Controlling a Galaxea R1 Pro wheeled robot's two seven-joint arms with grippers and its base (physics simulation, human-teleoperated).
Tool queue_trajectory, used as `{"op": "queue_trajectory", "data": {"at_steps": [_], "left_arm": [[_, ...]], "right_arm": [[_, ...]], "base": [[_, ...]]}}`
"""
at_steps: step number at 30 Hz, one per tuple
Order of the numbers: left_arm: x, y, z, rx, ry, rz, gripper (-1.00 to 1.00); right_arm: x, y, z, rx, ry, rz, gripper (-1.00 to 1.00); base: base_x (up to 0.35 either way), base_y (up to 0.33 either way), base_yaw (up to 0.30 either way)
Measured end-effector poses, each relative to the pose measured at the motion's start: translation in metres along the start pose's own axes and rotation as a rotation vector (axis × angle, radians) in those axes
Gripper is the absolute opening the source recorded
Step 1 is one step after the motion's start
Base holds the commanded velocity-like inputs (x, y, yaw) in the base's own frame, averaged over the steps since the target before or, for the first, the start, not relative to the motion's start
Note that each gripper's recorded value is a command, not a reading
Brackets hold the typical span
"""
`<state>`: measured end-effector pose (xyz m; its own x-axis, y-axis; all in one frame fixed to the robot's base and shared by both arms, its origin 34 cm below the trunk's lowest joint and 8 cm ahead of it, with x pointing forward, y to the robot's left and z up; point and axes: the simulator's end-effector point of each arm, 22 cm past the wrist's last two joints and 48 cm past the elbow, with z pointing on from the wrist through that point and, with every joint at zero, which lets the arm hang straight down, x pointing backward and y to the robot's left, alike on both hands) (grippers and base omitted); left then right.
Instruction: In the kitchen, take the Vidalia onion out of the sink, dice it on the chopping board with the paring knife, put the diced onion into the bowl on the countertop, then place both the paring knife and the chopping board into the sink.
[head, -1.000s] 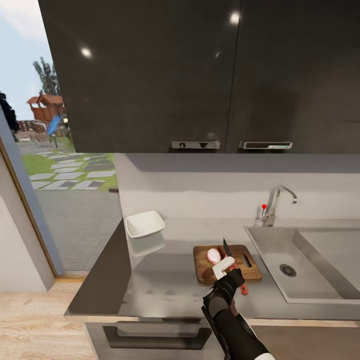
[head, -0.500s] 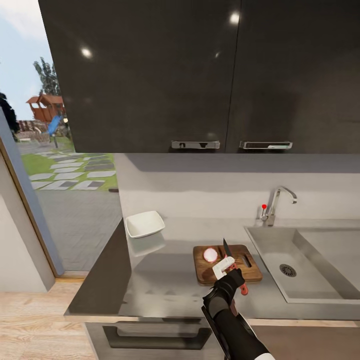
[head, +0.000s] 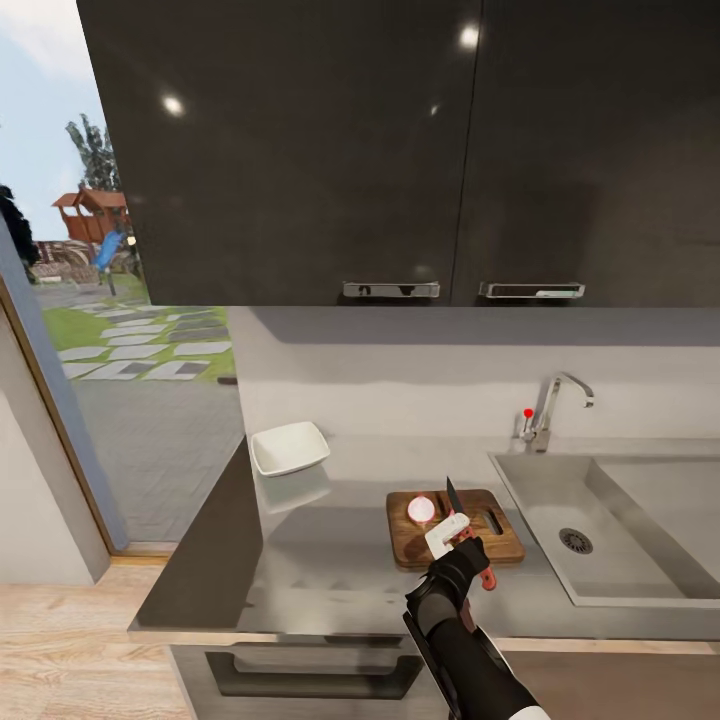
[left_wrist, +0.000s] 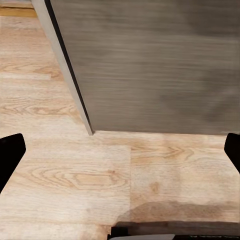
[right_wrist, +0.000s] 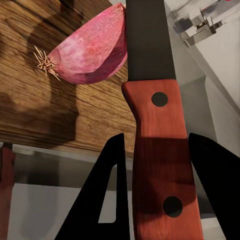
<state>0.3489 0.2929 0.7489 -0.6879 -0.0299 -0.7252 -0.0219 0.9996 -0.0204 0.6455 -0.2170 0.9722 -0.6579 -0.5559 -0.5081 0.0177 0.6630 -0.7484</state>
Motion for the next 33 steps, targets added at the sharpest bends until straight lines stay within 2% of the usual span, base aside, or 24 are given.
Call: {"op": "queue_trajectory", "data": {"at_steps": [16, 17, 27, 30, 33], "left_arm": [[0.0, 0.0, 0.0, 0.0, 0.0, 0.0, 1.0], [0.0, 0.0, 0.0, 0.0, 0.001, 0.0, 1.0], [0.002, 0.0, 0.0, 0.0, 0.006, 0.0, 1.0], [0.002, 0.0, 0.0, 0.0, 0.006, 0.0, 1.0], [0.002, 0.0, 0.0, 0.0, 0.005, 0.0, 1.0]], "right_arm": [[0.0, 0.0, 0.0, 0.0, 0.0, 0.0, -1.0], [0.002, 0.006, 0.0, -0.025, 0.008, 0.026, -1.0], [0.001, 0.005, 0.001, -0.019, 0.004, 0.03, -1.0], [-0.013, -0.006, -0.002, -0.005, -0.027, 0.063, -1.0], [-0.042, -0.027, -0.009, 0.019, -0.112, 0.148, -1.0]], "base": [[0.0, 0.0, 0.0], [0.0, 0.0, 0.0], [0.0, 0.0, 0.0], [0.0, 0.0, 0.0], [0.0, 0.0, 0.0]]}}
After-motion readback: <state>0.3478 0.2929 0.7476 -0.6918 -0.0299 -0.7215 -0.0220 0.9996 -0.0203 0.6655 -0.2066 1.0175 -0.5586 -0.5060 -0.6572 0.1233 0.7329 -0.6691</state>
